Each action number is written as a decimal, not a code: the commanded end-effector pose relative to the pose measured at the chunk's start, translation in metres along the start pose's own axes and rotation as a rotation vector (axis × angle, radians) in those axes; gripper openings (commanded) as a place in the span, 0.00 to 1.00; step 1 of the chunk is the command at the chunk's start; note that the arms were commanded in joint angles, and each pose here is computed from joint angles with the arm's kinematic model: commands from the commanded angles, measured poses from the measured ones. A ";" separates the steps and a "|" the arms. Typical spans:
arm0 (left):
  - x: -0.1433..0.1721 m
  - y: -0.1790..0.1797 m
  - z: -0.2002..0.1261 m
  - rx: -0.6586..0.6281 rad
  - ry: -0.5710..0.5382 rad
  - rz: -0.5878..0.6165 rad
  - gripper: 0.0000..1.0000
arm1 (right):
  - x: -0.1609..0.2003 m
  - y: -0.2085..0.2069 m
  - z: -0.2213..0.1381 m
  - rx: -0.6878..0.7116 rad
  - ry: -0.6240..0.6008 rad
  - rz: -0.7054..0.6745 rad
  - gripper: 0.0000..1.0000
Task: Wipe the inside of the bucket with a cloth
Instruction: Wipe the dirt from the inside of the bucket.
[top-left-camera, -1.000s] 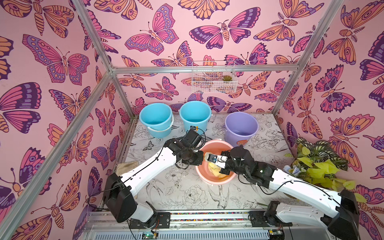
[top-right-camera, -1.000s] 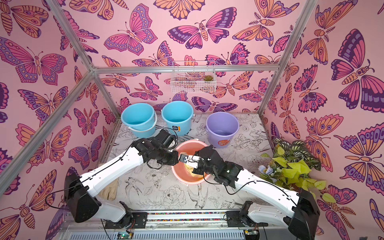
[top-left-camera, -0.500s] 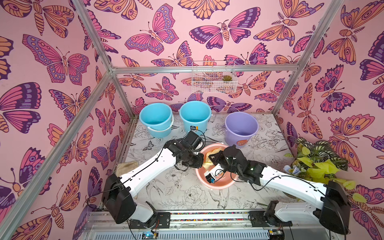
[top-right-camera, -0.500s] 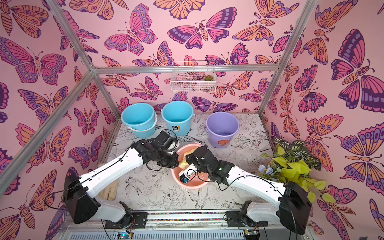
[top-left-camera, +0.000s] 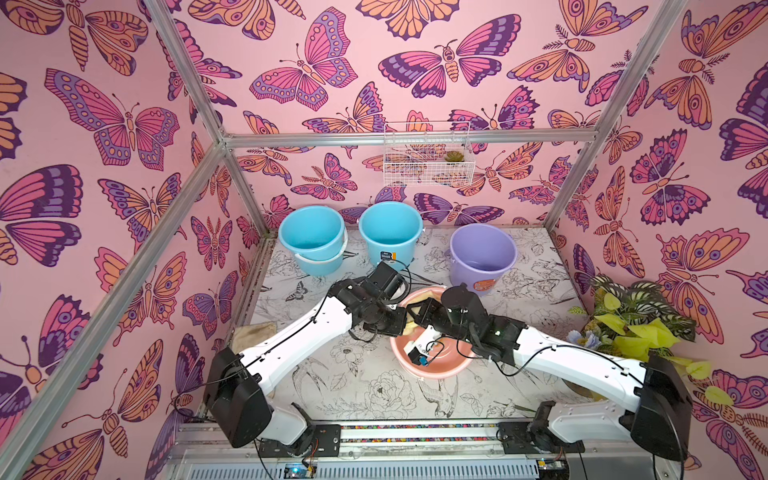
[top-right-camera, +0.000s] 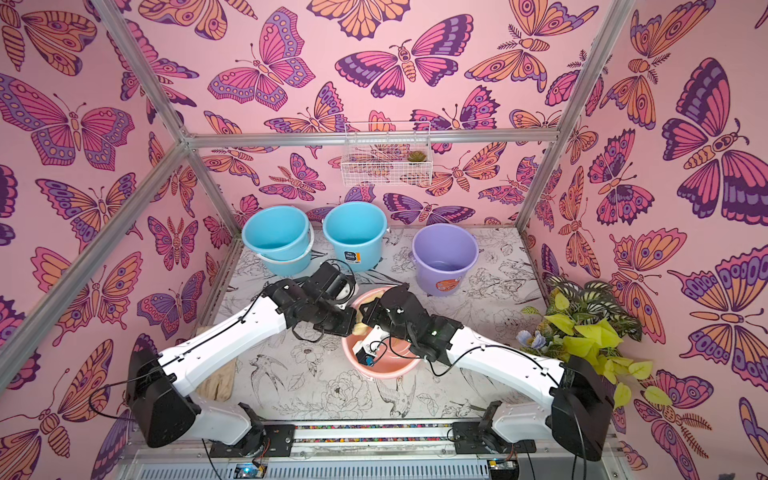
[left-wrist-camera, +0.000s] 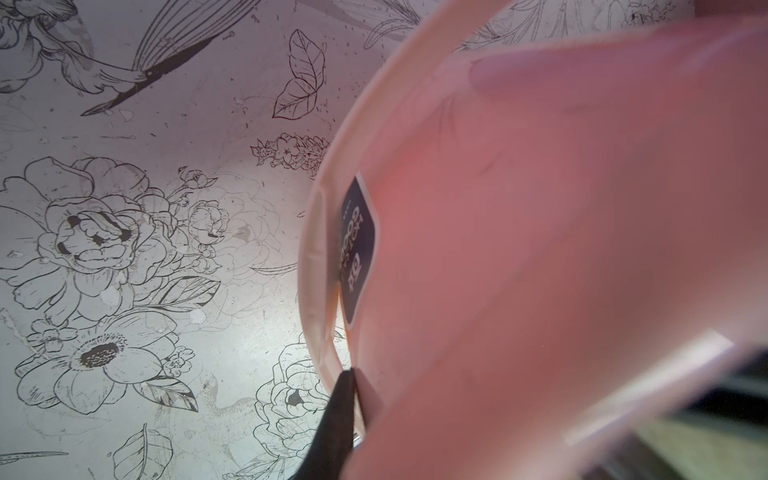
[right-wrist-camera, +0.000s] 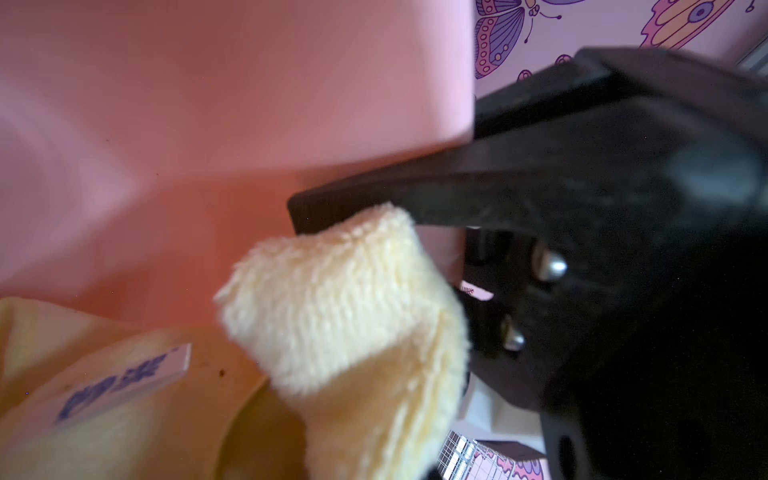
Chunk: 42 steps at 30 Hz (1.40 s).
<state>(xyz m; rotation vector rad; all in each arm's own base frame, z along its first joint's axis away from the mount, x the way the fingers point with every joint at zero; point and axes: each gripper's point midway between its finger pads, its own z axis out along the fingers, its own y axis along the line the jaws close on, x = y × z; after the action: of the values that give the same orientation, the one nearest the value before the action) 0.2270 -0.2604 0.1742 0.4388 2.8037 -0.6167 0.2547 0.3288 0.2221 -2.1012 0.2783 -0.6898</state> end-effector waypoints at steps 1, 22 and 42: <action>0.011 -0.007 -0.002 0.030 0.033 0.038 0.00 | 0.008 -0.036 -0.009 0.106 0.014 -0.015 0.00; 0.014 -0.022 -0.006 0.033 0.032 0.086 0.00 | -0.010 0.092 0.088 -0.169 -0.077 0.297 0.00; 0.008 -0.011 0.001 -0.048 0.029 0.051 0.00 | 0.008 0.040 0.020 -0.130 -0.041 0.286 0.00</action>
<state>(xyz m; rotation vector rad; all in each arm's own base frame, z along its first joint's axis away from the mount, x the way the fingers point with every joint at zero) 0.2244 -0.2609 0.1729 0.4662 2.7993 -0.4896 0.2787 0.3169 0.1466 -2.1718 0.6441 -0.4031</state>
